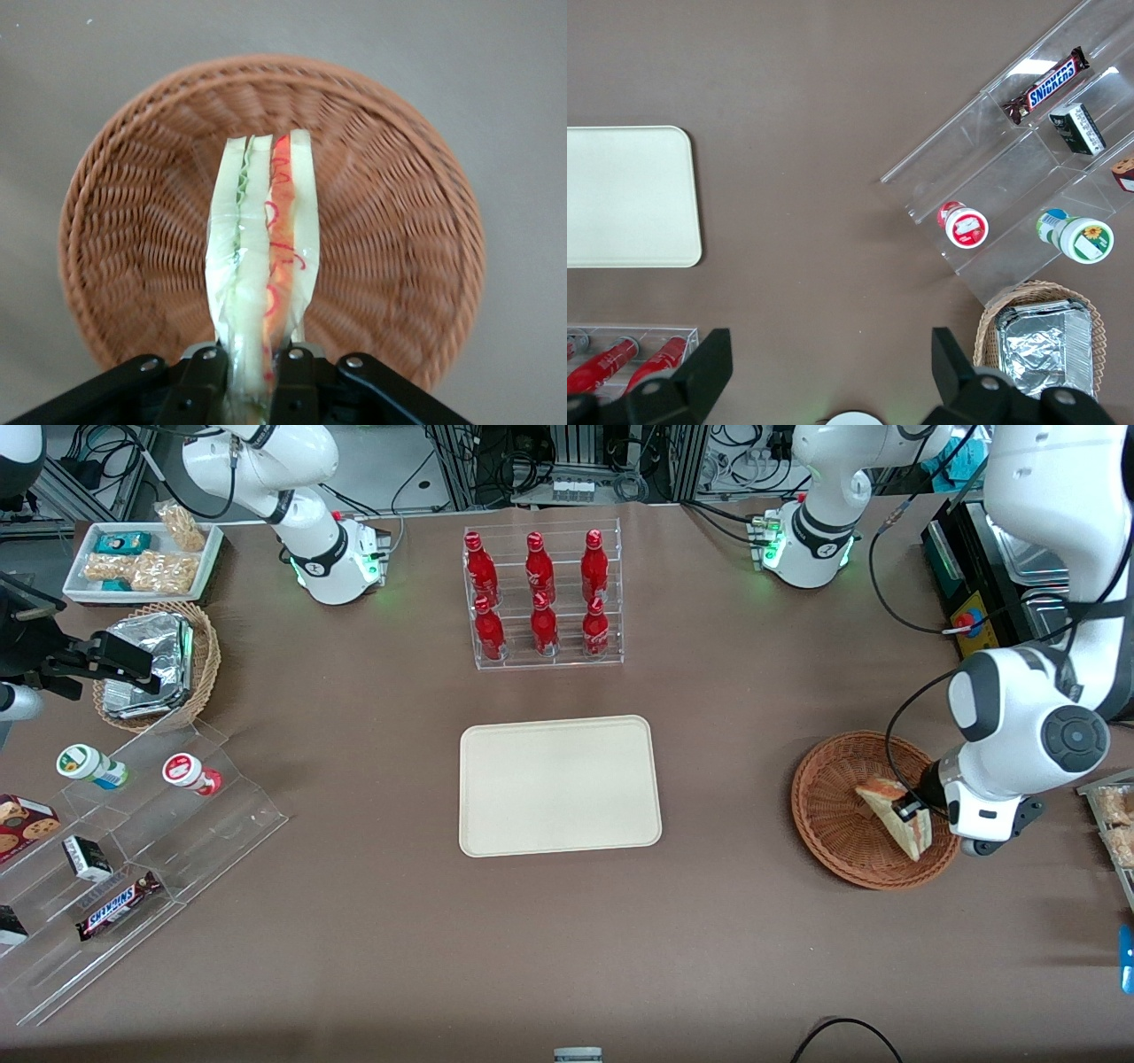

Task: Place sandwich from basket to tray
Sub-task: 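Lower the left gripper and close it on the sandwich's crust edge, then lift the sandwich and carry it with the left gripper over the tray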

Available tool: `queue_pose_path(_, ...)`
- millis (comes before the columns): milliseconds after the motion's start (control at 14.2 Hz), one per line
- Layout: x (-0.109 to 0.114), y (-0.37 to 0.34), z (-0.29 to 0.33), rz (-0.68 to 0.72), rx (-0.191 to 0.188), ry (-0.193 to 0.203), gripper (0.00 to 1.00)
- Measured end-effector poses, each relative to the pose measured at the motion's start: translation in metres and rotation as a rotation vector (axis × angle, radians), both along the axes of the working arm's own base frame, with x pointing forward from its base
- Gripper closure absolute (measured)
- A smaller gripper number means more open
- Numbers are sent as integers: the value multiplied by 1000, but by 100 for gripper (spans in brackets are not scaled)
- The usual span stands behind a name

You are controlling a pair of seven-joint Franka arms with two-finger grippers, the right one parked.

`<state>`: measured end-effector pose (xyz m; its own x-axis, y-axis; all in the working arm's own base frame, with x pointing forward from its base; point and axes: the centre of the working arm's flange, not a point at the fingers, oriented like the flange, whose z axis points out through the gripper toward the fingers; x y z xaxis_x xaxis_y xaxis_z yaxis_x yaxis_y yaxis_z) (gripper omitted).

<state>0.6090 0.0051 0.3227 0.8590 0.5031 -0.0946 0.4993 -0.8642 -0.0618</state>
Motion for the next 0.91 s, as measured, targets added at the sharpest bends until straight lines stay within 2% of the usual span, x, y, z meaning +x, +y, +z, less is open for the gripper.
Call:
queue_pose_path(141,3,-42,26,-147,-15,25,85)
queue_pose_path(281,4,-95,39,-267,-23,16,85)
queue_pose_path(492,-11,-177,36,-395,-25,20,85)
queue_pose_path(703,-26,-257,25,-430,-26,19,85)
queue_pose_path(914,-33,-338,12,-422,-60,9,85)
